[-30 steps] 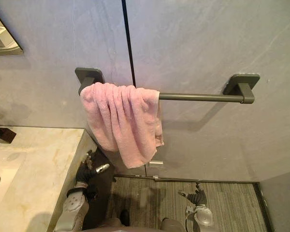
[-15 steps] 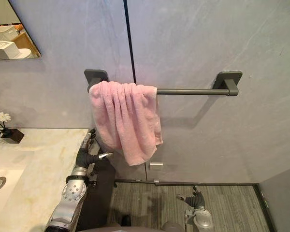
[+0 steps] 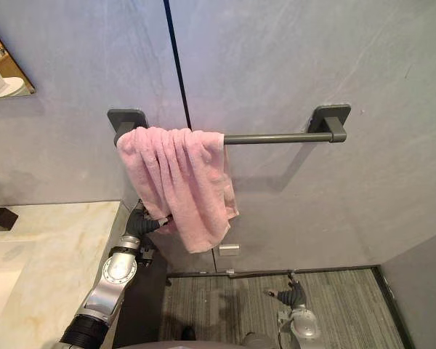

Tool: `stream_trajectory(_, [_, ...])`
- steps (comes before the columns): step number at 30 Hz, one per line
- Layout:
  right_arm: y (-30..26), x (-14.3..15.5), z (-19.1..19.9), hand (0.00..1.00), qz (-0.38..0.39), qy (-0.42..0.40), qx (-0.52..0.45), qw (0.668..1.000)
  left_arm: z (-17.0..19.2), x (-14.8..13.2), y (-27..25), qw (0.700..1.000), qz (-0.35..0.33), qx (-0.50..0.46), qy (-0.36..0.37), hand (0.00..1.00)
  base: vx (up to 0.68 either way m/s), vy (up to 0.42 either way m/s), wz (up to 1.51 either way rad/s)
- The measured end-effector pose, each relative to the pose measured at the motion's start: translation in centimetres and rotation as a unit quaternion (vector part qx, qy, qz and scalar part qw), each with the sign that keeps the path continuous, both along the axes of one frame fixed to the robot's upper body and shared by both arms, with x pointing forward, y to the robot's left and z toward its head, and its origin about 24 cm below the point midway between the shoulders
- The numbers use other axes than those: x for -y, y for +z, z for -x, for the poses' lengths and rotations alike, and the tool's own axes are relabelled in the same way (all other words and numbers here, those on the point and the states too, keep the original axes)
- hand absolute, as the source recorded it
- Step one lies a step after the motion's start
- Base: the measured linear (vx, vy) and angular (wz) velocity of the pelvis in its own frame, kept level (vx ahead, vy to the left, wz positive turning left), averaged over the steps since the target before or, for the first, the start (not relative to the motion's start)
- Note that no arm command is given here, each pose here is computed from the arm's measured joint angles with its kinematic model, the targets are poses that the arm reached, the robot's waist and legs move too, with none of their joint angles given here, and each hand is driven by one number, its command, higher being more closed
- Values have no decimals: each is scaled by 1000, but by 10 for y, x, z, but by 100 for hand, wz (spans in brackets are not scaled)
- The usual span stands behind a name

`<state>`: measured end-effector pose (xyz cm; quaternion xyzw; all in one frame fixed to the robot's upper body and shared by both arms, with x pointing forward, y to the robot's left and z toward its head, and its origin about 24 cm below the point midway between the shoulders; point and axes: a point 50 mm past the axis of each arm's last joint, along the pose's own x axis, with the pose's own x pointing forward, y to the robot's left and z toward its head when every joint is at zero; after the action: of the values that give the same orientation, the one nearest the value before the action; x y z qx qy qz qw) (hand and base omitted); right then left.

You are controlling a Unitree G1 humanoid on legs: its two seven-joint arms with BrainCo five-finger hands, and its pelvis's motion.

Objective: Organize washtable

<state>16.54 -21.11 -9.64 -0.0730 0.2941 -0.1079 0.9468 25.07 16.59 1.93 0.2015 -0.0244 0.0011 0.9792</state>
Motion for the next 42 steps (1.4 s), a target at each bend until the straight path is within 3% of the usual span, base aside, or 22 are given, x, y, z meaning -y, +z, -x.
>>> stream_trajectory(12, [100,-34,-60,0,9,122,256,959,3,-1,1,1000,3,3,1,100,-5,-9,-9])
stream_trajectory(27, [150,-102,-86,0,-32,288,353,889,10,17,0,999,35,6,-23,100,-8,-11,7])
stream_trajectory(28, [151,-105,-87,100,-33,295,354,887,10,18,0,999,36,5,-25,100,-9,-18,9])
stream_trajectory(32, [155,-119,-90,100,-38,323,358,875,10,19,0,998,52,3,-23,100,-22,-17,6])
stream_trajectory(42, [147,-122,-98,100,-35,322,342,882,11,24,-1,998,55,3,-34,100,-42,-14,7])
